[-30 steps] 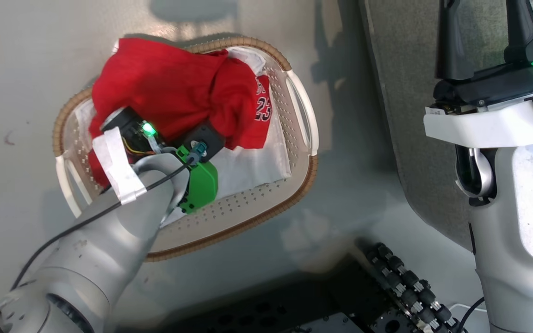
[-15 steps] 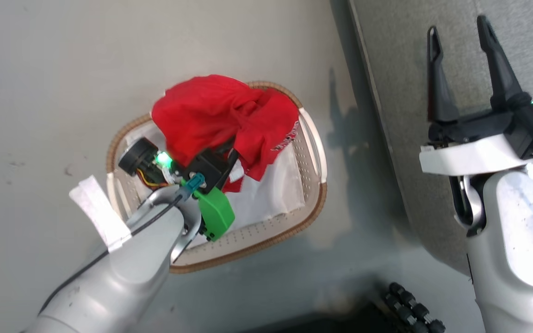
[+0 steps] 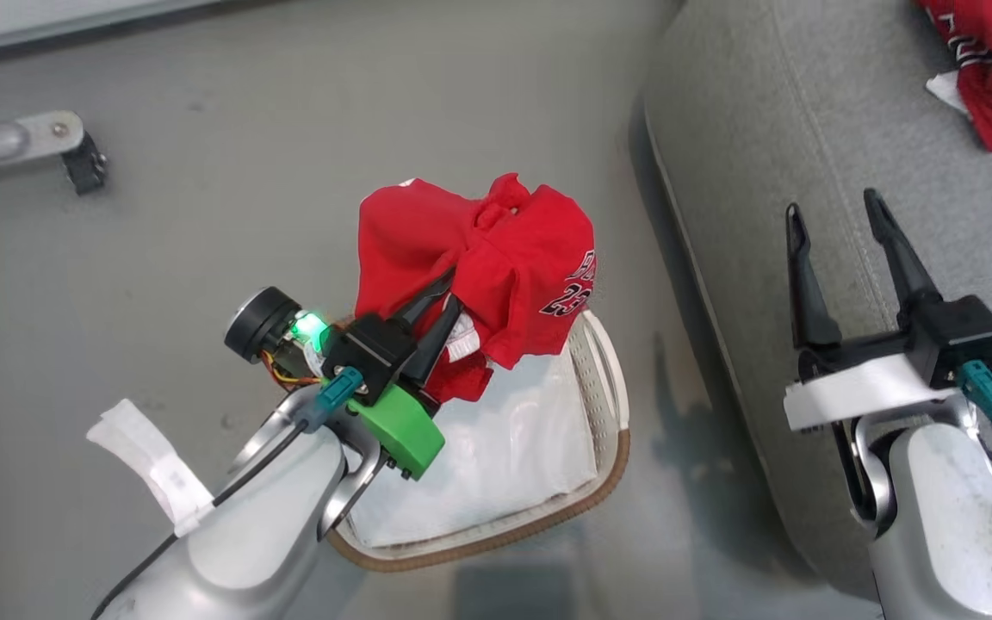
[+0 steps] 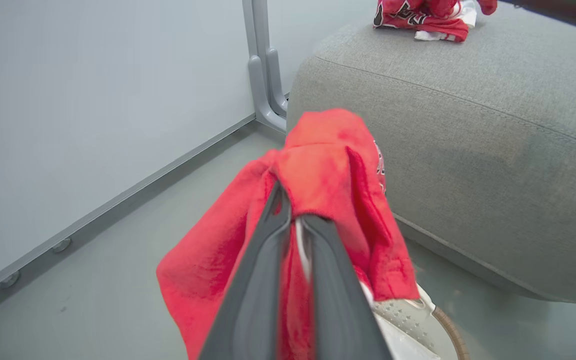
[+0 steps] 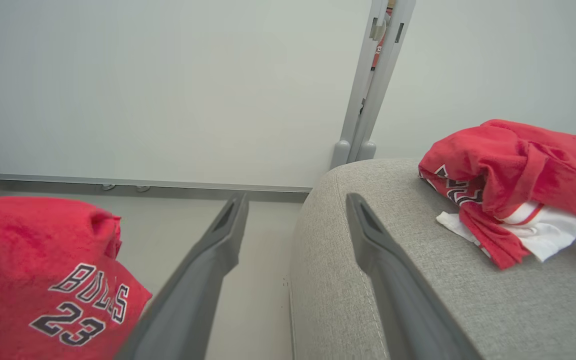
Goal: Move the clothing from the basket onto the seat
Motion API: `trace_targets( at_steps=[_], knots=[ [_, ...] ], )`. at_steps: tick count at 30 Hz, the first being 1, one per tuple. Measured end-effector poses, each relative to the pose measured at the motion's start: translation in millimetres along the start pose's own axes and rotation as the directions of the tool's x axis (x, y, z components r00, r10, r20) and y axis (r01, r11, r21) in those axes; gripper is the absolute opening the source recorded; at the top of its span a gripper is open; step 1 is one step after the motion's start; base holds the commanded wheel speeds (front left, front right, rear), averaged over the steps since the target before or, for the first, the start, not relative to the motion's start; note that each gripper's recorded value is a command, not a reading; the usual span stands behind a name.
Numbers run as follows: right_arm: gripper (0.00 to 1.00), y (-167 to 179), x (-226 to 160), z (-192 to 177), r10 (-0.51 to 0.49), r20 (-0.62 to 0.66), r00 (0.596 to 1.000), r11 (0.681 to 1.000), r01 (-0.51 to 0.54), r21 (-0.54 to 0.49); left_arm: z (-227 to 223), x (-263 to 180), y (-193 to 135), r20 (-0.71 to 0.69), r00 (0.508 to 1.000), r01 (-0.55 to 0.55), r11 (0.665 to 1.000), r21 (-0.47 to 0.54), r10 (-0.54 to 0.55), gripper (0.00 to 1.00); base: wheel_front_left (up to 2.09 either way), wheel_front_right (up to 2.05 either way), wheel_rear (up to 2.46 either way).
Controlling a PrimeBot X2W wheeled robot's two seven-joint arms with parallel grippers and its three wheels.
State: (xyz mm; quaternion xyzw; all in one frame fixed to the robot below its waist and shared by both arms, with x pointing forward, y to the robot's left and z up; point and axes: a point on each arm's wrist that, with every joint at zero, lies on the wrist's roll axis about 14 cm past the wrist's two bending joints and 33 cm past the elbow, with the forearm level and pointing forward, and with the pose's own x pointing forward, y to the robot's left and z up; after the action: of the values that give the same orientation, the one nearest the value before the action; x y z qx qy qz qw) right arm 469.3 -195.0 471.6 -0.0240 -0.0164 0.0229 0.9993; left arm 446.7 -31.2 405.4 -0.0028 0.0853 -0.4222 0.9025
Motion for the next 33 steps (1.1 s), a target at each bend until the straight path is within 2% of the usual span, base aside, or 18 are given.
trace_targets(
  at_steps=[10,16,23,27,33],
  knots=[
    [1.00,12.1,-30.5,39.6,0.025,0.070,0.997,1.000,-0.026,0.014,95.9,-28.9,15.5,0.158,0.987,-0.073,0.976,0.206,0.040,0.00,0.00,0.00,0.00],
    [1.00,23.2,-44.5,58.2,0.054,0.110,0.992,0.998,-0.056,0.018,158.8,-35.4,17.9,0.252,0.967,-0.114,0.947,0.299,0.036,0.00,0.00,0.00,0.00],
    [1.00,43.5,-55.7,73.6,0.108,0.148,0.983,0.993,-0.114,0.033,215.6,-41.7,9.0,0.329,0.944,-0.134,0.924,0.358,0.009,0.00,0.00,0.00,0.00],
    [1.00,68.0,-60.1,78.4,0.178,0.159,0.971,0.982,-0.186,0.037,238.9,-44.6,3.1,0.360,0.933,-0.141,0.915,0.378,-0.004,0.00,0.00,0.00,0.00],
    [1.00,118.2,-65.5,89.2,0.318,0.185,0.930,0.941,-0.334,0.062,256.9,-45.2,-18.1,0.377,0.925,-0.119,0.906,0.407,-0.048,0.00,0.00,0.00,0.00]
  ],
)
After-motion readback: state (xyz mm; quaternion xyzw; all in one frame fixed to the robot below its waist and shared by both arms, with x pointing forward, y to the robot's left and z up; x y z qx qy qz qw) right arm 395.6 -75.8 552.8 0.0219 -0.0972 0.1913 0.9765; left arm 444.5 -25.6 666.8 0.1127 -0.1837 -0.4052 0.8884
